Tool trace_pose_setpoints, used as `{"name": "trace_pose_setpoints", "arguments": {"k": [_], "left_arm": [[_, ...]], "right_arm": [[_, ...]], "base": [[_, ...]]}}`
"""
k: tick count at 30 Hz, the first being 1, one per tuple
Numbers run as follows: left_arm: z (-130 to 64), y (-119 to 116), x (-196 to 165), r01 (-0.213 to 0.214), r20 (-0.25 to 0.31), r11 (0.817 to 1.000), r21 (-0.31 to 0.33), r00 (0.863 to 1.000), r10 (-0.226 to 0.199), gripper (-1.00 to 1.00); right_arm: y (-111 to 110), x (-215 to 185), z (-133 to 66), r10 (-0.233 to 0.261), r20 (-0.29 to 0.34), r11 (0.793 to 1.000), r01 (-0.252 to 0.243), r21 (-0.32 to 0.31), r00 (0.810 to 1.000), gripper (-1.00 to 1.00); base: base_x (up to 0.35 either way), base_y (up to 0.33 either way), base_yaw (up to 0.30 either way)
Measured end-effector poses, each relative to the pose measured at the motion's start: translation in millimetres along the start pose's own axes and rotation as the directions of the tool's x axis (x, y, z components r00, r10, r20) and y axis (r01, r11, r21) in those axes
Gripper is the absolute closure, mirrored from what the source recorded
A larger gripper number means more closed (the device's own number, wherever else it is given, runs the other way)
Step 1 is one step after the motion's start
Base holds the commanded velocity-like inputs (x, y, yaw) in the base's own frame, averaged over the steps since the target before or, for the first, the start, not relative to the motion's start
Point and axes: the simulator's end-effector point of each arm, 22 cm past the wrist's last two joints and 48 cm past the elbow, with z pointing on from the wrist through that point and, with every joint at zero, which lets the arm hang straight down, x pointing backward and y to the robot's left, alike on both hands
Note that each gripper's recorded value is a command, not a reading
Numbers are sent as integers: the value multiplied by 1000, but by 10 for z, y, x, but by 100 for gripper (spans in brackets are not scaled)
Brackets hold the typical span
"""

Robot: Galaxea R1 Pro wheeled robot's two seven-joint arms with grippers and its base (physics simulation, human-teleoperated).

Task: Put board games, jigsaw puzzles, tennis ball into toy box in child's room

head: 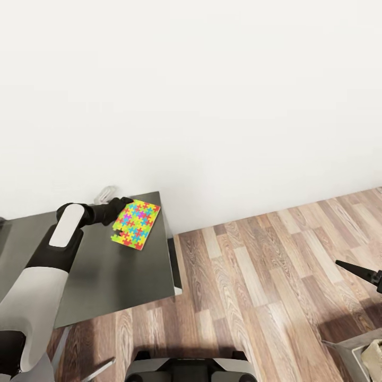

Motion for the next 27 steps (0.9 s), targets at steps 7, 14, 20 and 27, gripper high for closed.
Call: {"name": "trace_pose_setpoints", "arguments": {"k": [7,14,20,27], "left_arm": [[-2,3,1,-5,0,1000,-3,1000,5,-100],[2,-3,4,-2,0,1000,0,1000,2,-100],[2,-5,4,-1,0,1000,0,1000,1,-100],[1,-7,9,-3,-1,1000,0,1000,3,-100]], "right_arm": [[-1,2,1,1,0,1000,-1,0,1000,-100],[-2,2,2,1,0,1000,-1,1,1000,-100],[-2,2,2,1,0,1000,-1,1,1000,-100],[-2,3,1,1,0,1000,-1,1,1000,-100]], "base": [[-20,-12,-1],[-44,-45,0],[-100,-105,0],[-37,-39,0]]}}
